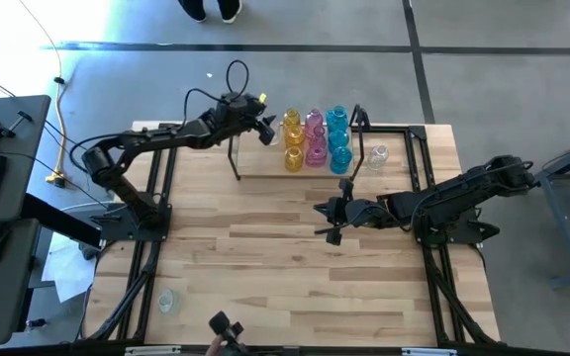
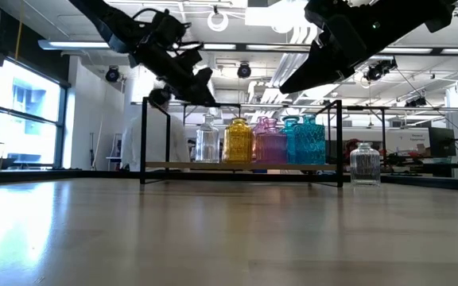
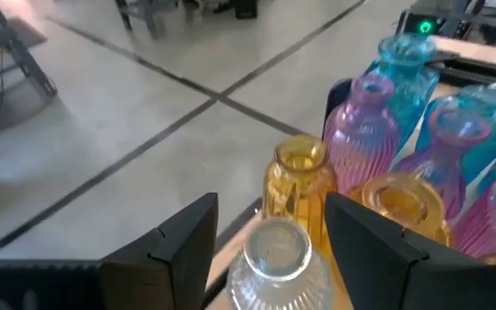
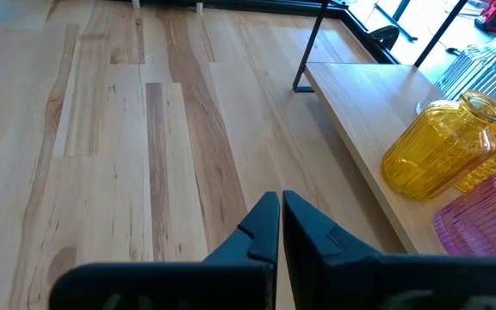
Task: Sort vases onto shelf
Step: Put the middle transparent vase on the shelf
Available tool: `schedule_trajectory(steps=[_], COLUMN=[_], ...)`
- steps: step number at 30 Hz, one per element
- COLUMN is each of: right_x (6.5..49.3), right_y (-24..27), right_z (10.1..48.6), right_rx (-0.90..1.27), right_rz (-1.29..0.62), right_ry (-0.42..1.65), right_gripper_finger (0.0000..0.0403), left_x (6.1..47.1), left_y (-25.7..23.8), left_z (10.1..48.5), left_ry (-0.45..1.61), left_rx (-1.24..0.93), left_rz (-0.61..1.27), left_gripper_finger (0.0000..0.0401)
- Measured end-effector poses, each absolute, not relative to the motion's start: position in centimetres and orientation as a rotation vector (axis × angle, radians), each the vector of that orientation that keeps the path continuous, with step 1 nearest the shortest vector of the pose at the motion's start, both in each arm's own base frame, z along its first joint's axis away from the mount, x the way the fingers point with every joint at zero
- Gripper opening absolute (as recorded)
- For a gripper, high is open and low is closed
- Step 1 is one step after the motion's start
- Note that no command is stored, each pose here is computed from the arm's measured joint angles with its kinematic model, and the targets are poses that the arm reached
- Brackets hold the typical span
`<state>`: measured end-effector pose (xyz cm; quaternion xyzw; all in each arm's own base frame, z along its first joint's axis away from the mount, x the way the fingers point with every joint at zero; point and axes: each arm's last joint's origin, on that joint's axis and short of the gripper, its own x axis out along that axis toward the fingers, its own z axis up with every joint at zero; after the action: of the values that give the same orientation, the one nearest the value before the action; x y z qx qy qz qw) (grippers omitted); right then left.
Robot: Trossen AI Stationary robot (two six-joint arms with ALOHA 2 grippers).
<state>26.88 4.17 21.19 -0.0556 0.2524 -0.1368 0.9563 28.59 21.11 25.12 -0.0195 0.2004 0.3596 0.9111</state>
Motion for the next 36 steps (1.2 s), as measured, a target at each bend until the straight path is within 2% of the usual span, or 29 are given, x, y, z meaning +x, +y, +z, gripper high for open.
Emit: schedule_trajectory(steps=[4,7,13,18,29,36], right_x=[26.9,26.9,26.9,26.9,26.9,26.9], right_y=[4.2,4.2,4.2,4.2,4.2,4.2], right_z=[21.2,21.2,21.2,21.2,21.2,21.2], right_rx=[-0.113,-0.113,-0.113,-0.111,-0.11,-0.111], right_rz=[-0.277,-0.277,-0.277,-0.278,-0.271,-0.272], right_ry=[0.513,0.512,0.513,0.513,0.514,0.514], right_gripper_finger=[0.0,0.0,0.0,0.0,0.0,0.0], left_x=[28.4,28.5,28.8,29.9,30.6,30.7], left_y=[20.1,18.5,15.1,15.2,18.1,18.5], left_z=[26.3,27.1,26.1,24.0,20.7,20.4], left_ry=[0.41,0.445,0.644,0.698,0.722,0.713], left_rx=[0.025,0.072,0.122,0.097,-0.007,0.002], left_rz=[0.695,0.612,0.464,0.449,0.538,0.58], left_gripper_finger=[0.019,0.0165,0.0078,0.001,0.0001,0.0001])
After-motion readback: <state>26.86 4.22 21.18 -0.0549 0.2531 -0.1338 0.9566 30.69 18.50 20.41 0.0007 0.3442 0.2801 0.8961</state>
